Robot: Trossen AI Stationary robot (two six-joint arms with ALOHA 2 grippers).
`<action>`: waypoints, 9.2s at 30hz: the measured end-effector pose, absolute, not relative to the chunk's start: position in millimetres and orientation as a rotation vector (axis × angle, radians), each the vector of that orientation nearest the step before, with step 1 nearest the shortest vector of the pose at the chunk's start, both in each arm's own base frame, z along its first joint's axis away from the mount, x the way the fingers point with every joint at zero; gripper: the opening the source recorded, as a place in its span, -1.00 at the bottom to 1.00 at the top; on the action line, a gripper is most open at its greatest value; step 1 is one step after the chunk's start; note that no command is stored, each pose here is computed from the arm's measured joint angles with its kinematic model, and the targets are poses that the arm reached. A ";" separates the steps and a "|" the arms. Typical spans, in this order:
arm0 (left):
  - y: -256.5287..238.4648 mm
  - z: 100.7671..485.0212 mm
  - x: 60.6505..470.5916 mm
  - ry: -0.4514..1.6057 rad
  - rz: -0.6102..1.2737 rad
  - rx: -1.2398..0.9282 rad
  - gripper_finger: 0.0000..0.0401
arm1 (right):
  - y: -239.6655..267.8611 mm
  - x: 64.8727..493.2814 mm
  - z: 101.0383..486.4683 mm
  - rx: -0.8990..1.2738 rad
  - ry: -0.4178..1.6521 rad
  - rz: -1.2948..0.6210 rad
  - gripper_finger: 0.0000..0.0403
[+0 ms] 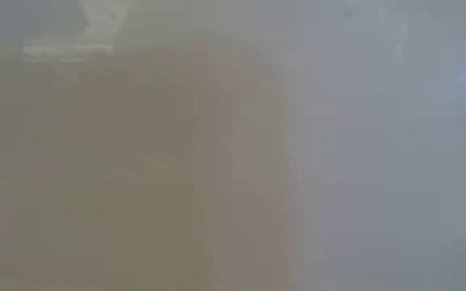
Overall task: Pick & Place Toothbrushes
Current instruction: Put the green toothbrush into the green bin, then put the orange toothbrush into the bottom transparent bin
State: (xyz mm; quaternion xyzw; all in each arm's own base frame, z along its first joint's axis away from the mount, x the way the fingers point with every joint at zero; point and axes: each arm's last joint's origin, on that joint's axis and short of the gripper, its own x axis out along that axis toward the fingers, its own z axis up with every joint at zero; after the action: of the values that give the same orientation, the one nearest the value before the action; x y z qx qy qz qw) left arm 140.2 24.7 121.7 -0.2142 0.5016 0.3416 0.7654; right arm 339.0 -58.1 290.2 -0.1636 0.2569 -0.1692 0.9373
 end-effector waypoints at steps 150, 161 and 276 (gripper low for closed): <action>-43.2 225.7 326.2 0.697 -0.073 -0.549 -0.97 | 67.8 346.6 282.5 -0.200 1.075 0.230 -0.71; -44.8 227.5 326.2 0.683 -0.104 -0.503 -0.79 | 67.3 344.5 281.6 -0.203 1.098 0.228 -0.86; -50.9 274.2 220.8 0.180 -0.151 -0.241 -0.53 | 64.9 377.6 221.3 -0.173 1.011 0.463 0.08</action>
State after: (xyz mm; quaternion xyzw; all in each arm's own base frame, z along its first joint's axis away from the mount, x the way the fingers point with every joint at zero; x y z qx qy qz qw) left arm 220.8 -50.9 274.2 -0.1201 0.0896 -0.0752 0.9858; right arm 377.6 64.9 221.3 -0.0820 0.4792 0.2196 0.8458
